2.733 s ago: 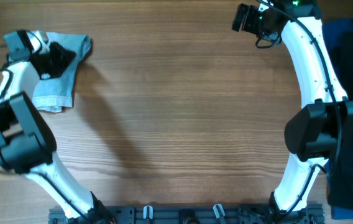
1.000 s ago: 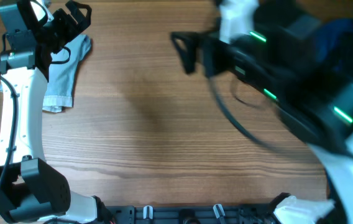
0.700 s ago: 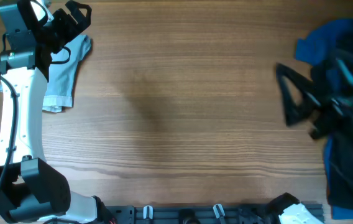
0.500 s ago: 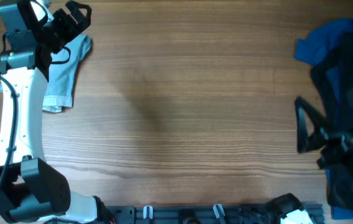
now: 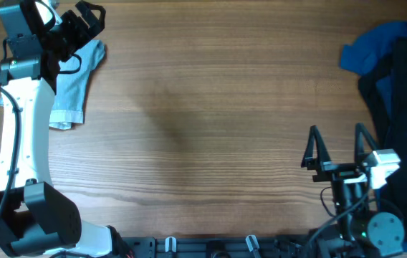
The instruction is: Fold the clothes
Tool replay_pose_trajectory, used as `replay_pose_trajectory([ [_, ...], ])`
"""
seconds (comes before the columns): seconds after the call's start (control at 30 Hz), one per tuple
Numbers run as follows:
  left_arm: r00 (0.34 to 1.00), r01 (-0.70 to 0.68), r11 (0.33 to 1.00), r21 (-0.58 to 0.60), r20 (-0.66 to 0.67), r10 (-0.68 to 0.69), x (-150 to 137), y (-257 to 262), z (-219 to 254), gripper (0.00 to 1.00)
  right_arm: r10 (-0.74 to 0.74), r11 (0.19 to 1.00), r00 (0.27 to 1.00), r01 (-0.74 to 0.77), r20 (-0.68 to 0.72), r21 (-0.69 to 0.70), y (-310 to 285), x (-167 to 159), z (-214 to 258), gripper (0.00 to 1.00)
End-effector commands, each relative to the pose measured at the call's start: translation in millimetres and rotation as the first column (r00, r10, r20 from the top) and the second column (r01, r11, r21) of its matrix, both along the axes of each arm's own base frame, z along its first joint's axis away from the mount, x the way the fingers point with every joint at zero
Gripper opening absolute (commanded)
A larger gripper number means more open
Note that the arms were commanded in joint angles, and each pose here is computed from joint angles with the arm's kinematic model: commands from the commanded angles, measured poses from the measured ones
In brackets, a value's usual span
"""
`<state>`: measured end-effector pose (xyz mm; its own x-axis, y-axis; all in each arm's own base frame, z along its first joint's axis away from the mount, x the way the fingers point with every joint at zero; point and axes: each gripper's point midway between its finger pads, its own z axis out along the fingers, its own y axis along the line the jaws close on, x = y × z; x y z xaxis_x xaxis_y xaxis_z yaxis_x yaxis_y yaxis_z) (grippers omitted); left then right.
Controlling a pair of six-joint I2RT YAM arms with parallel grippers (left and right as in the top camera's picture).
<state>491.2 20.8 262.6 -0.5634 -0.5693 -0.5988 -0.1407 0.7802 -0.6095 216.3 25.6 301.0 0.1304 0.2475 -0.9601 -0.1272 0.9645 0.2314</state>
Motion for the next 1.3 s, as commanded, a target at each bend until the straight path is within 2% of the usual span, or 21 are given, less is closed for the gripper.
replay_pose_trajectory([
  [0.0,1.0,-0.003,1.0,0.004,-0.004,0.003,1,2,-3,1.0,-0.031,0.989,0.999,0.027,0.029,0.147,-9,8,-26,1.0],
  [0.13,1.0,-0.002,1.0,0.004,-0.004,0.002,1,2,-3,1.0,-0.062,0.971,0.998,0.055,0.023,0.235,-17,16,-48,1.0],
  [0.27,1.0,-0.003,1.0,0.004,-0.004,0.003,1,2,-3,1.0,-0.088,0.969,0.996,0.083,0.008,0.233,-23,19,-59,1.0],
  [0.43,1.0,-0.003,1.0,0.004,-0.004,0.003,1,2,-3,1.0,-0.088,0.984,0.996,0.087,-0.004,0.155,-21,23,-71,1.0],
  [0.57,1.0,-0.002,1.0,0.004,-0.004,0.002,1,2,-3,1.0,-0.032,0.999,0.999,0.033,0.037,-0.006,-7,25,-79,1.0],
  [0.73,1.0,-0.002,1.0,0.004,-0.004,0.002,1,2,-3,1.0,-0.017,0.991,1.0,0.019,0.011,-0.133,-2,26,-88,1.0],
  [0.97,1.0,-0.003,1.0,0.004,-0.004,0.003,1,2,-3,1.0,-0.071,0.981,0.991,0.049,-0.11,-0.19,-13,30,-119,1.0],
  [1.07,1.0,-0.003,1.0,0.004,-0.004,0.003,1,2,-3,1.0,-0.078,0.967,0.99,0.046,-0.119,-0.249,-13,30,-123,1.0],
  [1.27,1.0,-0.002,1.0,0.004,-0.004,0.002,1,2,-3,1.0,-0.081,0.966,0.99,0.048,-0.119,-0.254,-13,30,-124,1.0],
])
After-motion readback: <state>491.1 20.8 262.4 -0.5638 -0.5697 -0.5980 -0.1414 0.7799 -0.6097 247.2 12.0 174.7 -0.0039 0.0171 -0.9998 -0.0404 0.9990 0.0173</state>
